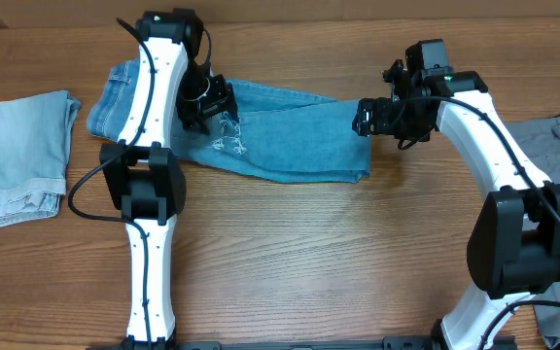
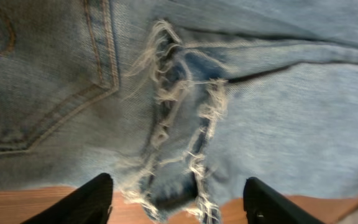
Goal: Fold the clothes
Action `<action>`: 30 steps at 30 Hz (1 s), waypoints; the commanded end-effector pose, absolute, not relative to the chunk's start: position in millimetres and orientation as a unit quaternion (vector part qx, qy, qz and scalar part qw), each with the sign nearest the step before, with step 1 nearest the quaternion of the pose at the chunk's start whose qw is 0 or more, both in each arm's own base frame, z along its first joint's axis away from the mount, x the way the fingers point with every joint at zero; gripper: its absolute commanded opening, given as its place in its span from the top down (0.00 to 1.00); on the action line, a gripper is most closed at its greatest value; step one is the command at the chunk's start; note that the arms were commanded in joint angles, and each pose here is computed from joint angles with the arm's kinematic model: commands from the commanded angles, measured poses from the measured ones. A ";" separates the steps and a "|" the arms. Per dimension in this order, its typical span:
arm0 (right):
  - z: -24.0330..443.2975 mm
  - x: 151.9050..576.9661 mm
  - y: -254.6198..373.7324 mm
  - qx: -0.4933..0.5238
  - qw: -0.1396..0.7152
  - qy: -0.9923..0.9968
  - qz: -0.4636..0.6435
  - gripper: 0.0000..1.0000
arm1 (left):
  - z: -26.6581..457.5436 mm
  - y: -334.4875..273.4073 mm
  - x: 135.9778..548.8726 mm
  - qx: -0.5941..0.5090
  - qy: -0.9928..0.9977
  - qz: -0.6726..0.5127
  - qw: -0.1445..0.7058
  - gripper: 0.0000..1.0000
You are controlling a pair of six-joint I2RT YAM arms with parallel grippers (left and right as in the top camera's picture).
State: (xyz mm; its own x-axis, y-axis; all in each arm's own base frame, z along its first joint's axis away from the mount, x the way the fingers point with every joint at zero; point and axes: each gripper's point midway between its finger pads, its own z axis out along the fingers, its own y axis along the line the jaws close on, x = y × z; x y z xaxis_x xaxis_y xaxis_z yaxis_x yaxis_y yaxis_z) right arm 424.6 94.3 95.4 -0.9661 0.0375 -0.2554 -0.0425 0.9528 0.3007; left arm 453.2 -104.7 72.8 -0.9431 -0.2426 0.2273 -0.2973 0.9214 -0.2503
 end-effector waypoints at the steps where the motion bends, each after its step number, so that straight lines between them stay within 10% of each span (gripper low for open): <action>1: 103.7 427.0 93.4 -0.005 0.143 0.978 0.152 0.00 | 62.1 -104.0 446.5 0.141 -0.977 0.115 0.108 0.27; 19: 103.4 426.8 93.4 -0.005 0.142 0.978 0.152 0.00 | 44.6 -152.3 450.8 0.112 -0.976 0.157 0.100 0.33; 21: 103.4 426.6 93.3 -0.005 0.142 0.978 0.152 0.00 | 44.4 -151.6 450.6 0.112 -0.976 0.155 0.100 0.41; 25: 103.4 426.8 93.4 -0.005 0.142 0.978 0.152 0.00 | 44.4 -151.5 450.8 0.112 -0.976 0.155 0.100 0.95; 30: 103.4 426.8 93.4 -0.005 0.142 0.978 0.152 0.00 | 48.4 -154.0 463.9 0.089 -0.980 0.166 0.069 0.96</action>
State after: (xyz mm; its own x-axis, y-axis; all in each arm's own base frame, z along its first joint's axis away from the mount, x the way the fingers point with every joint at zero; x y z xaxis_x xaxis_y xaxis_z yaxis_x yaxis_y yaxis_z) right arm 424.7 94.3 95.5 -0.9659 0.0346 -0.2567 -0.0456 0.9529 0.2999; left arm 455.4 -147.3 42.1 -0.9578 -0.1922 0.2140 -0.2482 0.9281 -0.2777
